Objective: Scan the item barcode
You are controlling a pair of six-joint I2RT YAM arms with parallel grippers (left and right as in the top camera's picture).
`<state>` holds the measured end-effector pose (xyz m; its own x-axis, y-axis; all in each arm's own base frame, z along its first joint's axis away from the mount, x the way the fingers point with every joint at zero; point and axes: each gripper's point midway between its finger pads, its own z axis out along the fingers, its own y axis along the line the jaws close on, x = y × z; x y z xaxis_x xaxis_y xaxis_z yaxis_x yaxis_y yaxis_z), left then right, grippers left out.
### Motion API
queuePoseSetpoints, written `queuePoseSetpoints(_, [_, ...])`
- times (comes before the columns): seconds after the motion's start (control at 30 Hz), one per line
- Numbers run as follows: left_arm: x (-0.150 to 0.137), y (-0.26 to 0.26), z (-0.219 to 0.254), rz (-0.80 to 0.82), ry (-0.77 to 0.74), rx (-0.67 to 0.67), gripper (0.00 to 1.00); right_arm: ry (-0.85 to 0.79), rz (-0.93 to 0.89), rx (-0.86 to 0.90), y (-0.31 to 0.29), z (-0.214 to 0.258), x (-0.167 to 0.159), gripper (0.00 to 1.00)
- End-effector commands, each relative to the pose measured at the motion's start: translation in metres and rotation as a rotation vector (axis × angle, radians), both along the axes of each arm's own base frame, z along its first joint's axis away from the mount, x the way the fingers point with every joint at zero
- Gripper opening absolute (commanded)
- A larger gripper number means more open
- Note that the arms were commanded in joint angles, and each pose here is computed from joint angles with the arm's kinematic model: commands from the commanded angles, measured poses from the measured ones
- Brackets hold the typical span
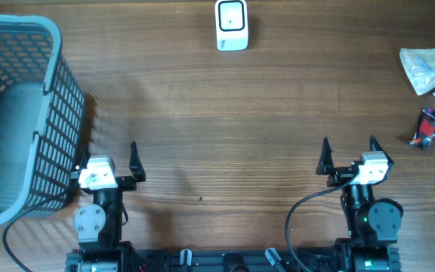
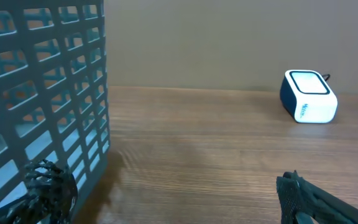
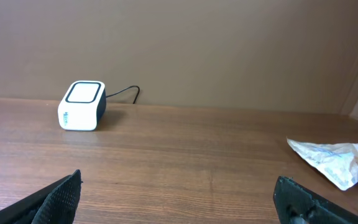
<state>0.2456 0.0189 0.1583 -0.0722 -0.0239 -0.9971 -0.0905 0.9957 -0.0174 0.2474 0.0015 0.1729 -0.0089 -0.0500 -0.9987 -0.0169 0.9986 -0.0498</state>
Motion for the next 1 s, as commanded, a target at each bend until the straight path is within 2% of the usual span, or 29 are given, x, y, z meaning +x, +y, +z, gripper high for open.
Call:
queuePoseSetpoints(0.0, [-0.0007,0.0052,-0.0006,0.028,-0.004,-0.001,1.00,-0.010,0.012,0.013,0.0018,0.0023,-0.0006,1.00])
queuePoseSetpoints(0.97, [0.0001,-0.0042,-0.0005,-0.017,-0.005,-0.002,1.00,-0.011,0.012,0.012,0.0018,0.0023,-0.0006,1.00])
